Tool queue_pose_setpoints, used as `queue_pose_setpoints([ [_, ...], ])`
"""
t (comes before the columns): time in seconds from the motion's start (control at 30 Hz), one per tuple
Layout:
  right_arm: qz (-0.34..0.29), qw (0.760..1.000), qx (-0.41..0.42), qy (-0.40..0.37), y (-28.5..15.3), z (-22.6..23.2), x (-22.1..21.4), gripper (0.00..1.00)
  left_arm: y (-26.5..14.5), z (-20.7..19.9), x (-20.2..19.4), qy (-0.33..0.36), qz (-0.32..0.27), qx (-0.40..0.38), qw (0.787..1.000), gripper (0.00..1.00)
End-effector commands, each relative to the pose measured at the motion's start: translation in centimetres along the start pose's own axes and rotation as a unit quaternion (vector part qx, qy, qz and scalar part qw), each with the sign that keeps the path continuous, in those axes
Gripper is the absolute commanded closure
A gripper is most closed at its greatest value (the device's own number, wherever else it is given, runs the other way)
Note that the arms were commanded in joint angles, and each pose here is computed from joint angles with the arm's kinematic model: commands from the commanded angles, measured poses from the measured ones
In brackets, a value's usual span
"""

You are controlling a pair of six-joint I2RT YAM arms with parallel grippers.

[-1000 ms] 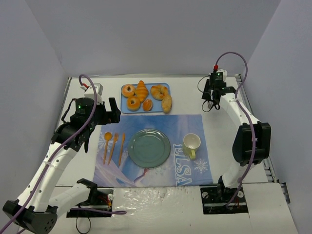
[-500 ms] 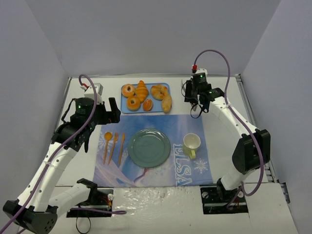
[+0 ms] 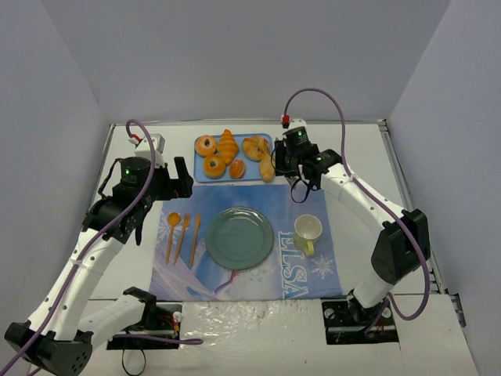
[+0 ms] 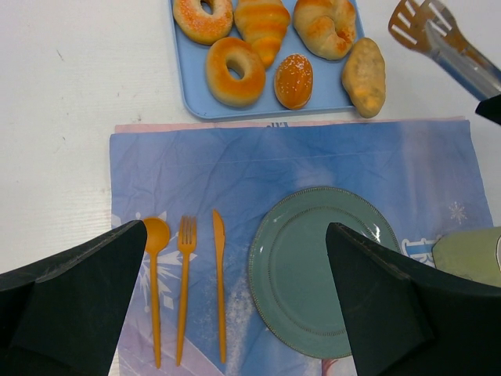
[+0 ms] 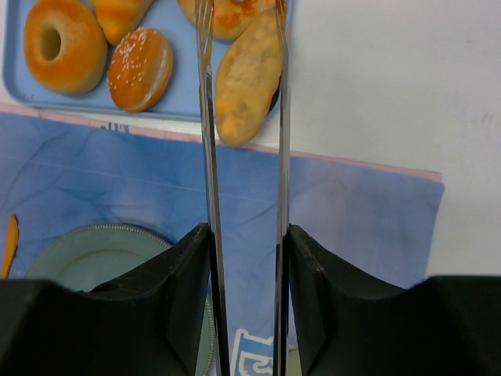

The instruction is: Place the bread

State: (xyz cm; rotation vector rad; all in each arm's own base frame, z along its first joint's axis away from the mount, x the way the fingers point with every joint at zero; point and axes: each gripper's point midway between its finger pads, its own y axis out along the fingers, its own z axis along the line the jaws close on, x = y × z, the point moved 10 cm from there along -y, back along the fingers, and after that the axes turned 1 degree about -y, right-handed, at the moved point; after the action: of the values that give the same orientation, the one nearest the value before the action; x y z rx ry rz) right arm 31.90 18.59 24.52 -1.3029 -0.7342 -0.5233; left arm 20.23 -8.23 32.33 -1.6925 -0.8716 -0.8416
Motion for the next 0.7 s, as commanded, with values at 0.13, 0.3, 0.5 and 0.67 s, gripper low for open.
queue_pose_setpoints([
  [0.13, -0.028, 1.000, -0.003, 0.001, -1.7, 1.2, -0.5, 0.62, -0.2, -0.2, 1.4, -0.003, -0.036, -0.002, 0.999, 0.03],
  [0.3, -0.022, 1.000, -0.009, -0.002, -1.9, 1.2, -1.4, 0.60, -0.2, -0.2, 1.4, -0.003, -0.036, -0.002, 0.999, 0.03],
  [0.5, -0.017, 1.000, -0.019, -0.006, -1.5, 1.4, -2.0, 0.52, -0.2, -0.2, 1.4, -0.004, -0.036, -0.002, 0.999, 0.03],
  [0.67, -0.010, 1.000, -0.023, -0.009, -1.0, 1.6, -2.4, 0.49, -0.2, -0.2, 1.4, -0.004, -0.036, -0.002, 0.999, 0.03],
])
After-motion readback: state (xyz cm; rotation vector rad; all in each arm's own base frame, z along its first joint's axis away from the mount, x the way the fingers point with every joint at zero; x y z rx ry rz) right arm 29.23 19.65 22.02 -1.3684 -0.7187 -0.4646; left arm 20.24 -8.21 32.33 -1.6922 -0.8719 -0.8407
